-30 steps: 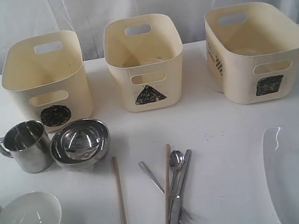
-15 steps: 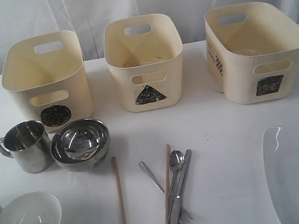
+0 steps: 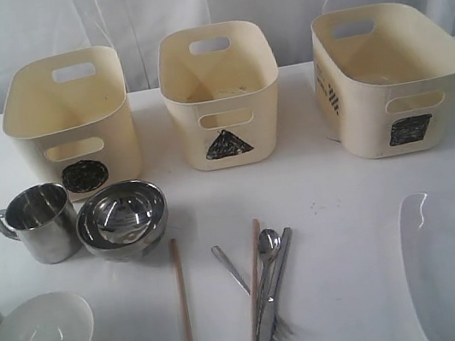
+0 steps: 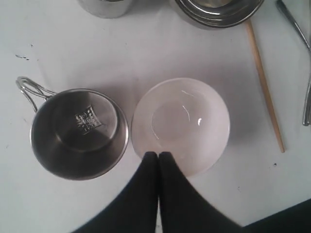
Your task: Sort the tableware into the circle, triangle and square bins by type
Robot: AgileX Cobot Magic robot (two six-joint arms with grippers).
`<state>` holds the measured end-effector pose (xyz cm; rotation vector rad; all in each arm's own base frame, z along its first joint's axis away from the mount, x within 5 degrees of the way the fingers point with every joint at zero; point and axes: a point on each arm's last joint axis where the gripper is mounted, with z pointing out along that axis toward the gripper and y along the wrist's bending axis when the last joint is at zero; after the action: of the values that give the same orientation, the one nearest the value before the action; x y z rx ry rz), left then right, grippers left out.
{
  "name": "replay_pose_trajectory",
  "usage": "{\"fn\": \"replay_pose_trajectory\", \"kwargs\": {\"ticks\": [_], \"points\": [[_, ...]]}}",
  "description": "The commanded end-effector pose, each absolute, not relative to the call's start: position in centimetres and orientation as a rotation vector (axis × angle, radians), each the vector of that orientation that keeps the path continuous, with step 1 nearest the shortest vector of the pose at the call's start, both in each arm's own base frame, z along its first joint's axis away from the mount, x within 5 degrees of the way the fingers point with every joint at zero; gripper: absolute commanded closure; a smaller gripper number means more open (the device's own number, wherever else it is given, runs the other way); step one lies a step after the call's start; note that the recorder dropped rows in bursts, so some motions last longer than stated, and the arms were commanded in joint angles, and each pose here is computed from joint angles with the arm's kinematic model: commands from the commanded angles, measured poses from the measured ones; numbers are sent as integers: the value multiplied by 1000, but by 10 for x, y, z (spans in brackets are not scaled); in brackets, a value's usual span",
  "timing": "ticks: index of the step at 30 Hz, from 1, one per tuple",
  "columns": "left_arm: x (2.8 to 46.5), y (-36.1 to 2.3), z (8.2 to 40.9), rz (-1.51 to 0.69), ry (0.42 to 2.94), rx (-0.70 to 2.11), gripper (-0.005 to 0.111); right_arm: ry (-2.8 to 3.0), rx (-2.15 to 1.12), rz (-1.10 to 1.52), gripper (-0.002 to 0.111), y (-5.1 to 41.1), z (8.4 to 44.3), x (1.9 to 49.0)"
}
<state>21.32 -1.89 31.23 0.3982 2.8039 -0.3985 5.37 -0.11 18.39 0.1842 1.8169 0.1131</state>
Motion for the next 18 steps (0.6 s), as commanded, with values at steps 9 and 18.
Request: {"fn": "replay_pose_trajectory", "kwargs": {"ticks": [9,18], "points": [[220,-23,318,-427,2690,393,33,1812,186,119,108,-1,183,54],[228,-26,274,-571,2838,261,37,1812,186,119,108,-1,183,54]]}}
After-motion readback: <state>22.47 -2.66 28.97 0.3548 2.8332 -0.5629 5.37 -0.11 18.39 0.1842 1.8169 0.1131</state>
